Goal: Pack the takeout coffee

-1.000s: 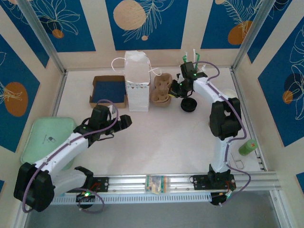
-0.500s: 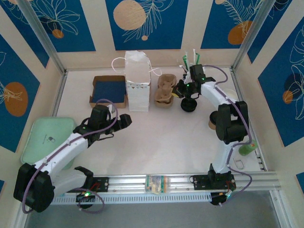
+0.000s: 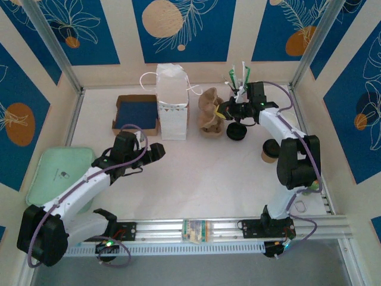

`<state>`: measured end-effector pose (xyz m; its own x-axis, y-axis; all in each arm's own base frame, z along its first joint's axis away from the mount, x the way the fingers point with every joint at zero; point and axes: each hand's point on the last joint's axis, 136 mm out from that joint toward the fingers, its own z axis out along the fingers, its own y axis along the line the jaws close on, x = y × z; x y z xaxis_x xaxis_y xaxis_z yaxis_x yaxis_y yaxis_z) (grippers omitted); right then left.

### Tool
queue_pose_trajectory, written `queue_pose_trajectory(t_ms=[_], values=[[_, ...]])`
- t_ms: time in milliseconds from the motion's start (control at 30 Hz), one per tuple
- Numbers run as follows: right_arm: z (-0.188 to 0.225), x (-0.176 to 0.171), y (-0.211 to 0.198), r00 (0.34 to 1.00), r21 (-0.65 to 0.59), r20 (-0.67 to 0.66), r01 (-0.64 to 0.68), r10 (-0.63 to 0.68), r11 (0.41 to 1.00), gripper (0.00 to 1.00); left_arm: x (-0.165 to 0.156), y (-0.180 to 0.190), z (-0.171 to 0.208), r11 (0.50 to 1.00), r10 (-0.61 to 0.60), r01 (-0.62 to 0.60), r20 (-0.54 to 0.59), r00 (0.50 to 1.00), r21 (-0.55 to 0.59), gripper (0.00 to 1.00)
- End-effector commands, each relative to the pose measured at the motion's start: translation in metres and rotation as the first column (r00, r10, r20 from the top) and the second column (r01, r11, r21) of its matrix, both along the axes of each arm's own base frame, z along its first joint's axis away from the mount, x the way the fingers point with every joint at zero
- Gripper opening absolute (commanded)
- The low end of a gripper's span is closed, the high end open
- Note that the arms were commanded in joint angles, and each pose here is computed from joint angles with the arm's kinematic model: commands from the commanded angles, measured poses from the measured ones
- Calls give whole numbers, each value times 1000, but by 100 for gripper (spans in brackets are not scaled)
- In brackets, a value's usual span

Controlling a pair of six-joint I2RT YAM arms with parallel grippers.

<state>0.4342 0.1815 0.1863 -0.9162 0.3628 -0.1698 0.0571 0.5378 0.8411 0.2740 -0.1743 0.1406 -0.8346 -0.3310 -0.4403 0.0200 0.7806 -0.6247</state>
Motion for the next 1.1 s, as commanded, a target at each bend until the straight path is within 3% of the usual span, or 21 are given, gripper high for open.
queue_pose_trajectory(t_ms=[0, 333, 667, 1067], values=[[19, -11, 3, 999, 67, 32, -33, 31, 997, 0, 3, 0, 10, 1000, 5, -4, 18, 1000, -31, 87], [2, -33, -10, 1000, 103, -8, -28, 29, 994, 0, 2, 0, 8, 999, 6, -5, 15, 1000, -35, 87], [-36, -48, -26, 995, 53, -94, -6, 11, 999, 1, 3, -1, 8, 999, 5, -4, 17, 1000, -38, 87], [-20, -39, -34, 999, -128, -37, 17, -22, 992, 29, 2, -1, 9, 999, 6, -5, 22, 1000, -42, 87]])
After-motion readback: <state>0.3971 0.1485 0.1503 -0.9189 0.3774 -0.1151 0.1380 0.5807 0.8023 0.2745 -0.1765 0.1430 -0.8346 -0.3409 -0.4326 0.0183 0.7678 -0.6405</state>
